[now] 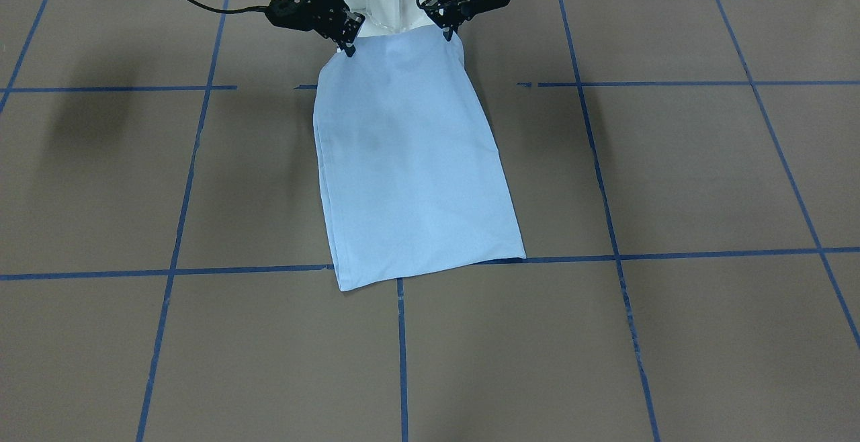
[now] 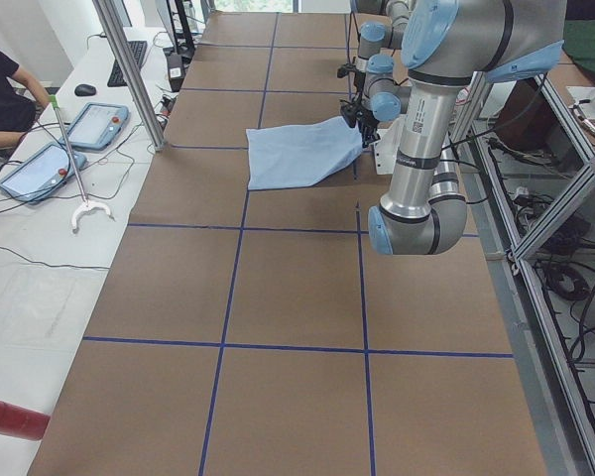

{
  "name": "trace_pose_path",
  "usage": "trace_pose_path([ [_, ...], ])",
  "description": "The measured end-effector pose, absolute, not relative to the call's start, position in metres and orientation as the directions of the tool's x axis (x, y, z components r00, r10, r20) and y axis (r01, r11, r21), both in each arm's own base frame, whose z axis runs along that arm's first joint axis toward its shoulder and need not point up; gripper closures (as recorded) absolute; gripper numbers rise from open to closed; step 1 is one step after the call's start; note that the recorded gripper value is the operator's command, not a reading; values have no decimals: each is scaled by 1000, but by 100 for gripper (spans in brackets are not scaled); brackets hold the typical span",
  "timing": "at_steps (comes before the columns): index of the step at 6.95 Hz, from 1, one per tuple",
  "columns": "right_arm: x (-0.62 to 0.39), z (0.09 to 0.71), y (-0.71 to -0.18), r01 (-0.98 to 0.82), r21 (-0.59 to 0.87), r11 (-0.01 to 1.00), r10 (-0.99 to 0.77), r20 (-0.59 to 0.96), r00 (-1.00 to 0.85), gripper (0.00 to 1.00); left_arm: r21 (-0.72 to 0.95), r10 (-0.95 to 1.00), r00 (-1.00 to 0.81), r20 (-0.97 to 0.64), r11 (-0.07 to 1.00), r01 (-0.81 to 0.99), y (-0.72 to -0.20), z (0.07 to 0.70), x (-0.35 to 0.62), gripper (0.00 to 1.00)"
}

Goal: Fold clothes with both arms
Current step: 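Hold the near edge with both grippers and pull it nearer the robot, then lift the near edge with both grippers and fold it over toward the far edge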

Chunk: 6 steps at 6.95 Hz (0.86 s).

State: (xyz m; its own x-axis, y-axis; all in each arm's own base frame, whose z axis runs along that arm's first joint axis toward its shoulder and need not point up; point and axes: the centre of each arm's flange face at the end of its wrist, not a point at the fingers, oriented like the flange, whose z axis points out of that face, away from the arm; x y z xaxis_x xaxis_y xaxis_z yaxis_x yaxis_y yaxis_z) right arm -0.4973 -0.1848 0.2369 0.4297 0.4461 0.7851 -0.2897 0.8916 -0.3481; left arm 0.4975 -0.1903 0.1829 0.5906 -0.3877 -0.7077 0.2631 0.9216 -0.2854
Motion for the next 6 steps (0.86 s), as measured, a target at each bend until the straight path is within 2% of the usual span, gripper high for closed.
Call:
trace_pose_path([
  [2, -500, 233, -206, -325, -344, 881, 459, 788, 410, 100, -283, -402, 587, -702, 915, 288, -203, 183, 492, 100],
  [6, -511, 199, -342, -471, -270, 840, 459, 817, 349, 100, -244, -487, 537, -689, 853, 461, -315, 195, 465, 100],
])
